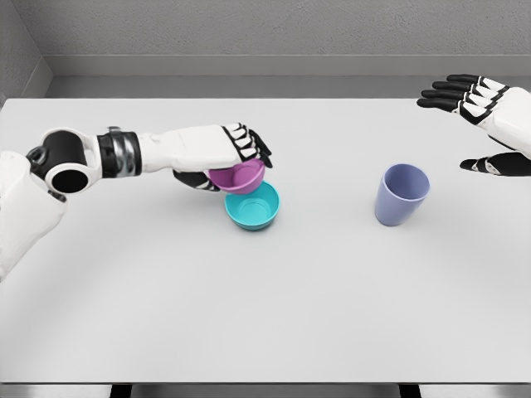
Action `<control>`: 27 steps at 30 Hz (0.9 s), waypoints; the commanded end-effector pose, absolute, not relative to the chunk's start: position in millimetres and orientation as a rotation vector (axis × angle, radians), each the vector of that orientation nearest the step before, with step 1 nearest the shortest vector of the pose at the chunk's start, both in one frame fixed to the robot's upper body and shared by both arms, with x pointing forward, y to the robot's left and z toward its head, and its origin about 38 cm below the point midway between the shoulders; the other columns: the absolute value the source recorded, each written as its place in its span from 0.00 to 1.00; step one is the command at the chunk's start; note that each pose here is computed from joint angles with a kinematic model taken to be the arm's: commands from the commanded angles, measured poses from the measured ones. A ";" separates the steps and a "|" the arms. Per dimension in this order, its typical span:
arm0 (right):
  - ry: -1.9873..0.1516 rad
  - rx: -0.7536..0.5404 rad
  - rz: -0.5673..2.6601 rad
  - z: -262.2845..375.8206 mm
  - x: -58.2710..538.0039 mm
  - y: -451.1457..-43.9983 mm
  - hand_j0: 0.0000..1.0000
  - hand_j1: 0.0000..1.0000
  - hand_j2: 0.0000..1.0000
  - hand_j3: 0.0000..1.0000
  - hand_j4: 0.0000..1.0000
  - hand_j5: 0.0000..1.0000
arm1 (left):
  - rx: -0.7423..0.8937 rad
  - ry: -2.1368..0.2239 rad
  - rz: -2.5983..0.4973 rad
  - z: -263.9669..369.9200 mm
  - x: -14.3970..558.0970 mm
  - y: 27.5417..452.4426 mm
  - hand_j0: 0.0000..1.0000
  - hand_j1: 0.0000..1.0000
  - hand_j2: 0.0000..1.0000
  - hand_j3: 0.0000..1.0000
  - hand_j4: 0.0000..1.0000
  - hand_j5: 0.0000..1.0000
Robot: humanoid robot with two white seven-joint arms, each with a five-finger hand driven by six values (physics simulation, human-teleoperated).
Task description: Stacking bowl and cup with both arms
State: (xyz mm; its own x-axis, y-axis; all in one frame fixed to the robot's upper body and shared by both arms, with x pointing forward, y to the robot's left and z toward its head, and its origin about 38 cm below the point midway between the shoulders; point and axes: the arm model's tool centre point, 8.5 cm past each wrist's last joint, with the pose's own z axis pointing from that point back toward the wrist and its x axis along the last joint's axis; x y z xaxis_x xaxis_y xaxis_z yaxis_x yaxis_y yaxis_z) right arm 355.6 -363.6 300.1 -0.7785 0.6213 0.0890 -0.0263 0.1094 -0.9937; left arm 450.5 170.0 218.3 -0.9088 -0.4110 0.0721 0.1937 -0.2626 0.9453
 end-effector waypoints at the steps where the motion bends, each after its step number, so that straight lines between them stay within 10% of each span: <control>1: -1.902 -0.574 1.710 301.0 355.6 -363.9 1.00 1.00 1.00 1.00 1.00 1.00 | 0.234 -1.632 -2.241 213.5 445.4 153.4 0.46 0.46 0.46 0.46 0.46 0.46; 17: -1.904 -0.574 1.708 301.2 355.6 -363.9 1.00 1.00 1.00 1.00 1.00 1.00 | 0.185 -1.548 -2.325 186.0 436.2 141.4 0.55 0.55 0.55 0.55 0.55 0.55; 21: -1.902 -0.574 1.710 301.0 355.6 -363.9 1.00 1.00 1.00 1.00 1.00 1.00 | 0.187 -1.542 -2.326 186.5 436.6 143.4 0.98 0.98 0.98 0.98 0.98 0.98; 27: -1.900 -0.573 1.711 300.4 355.4 -363.9 1.00 1.00 1.00 1.00 1.00 1.00 | 0.204 -1.529 -2.324 188.8 438.3 152.0 1.00 1.00 1.00 1.00 1.00 1.00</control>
State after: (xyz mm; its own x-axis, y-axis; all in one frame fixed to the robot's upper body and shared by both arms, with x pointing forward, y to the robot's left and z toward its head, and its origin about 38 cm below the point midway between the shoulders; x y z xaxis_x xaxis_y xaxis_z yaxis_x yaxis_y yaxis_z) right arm 355.6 -363.5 300.1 -0.7785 0.6213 0.0890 -0.0263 0.1093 -0.9937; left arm 437.8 149.1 187.6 -0.9311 -0.3585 0.0665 0.2046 -0.3626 0.9092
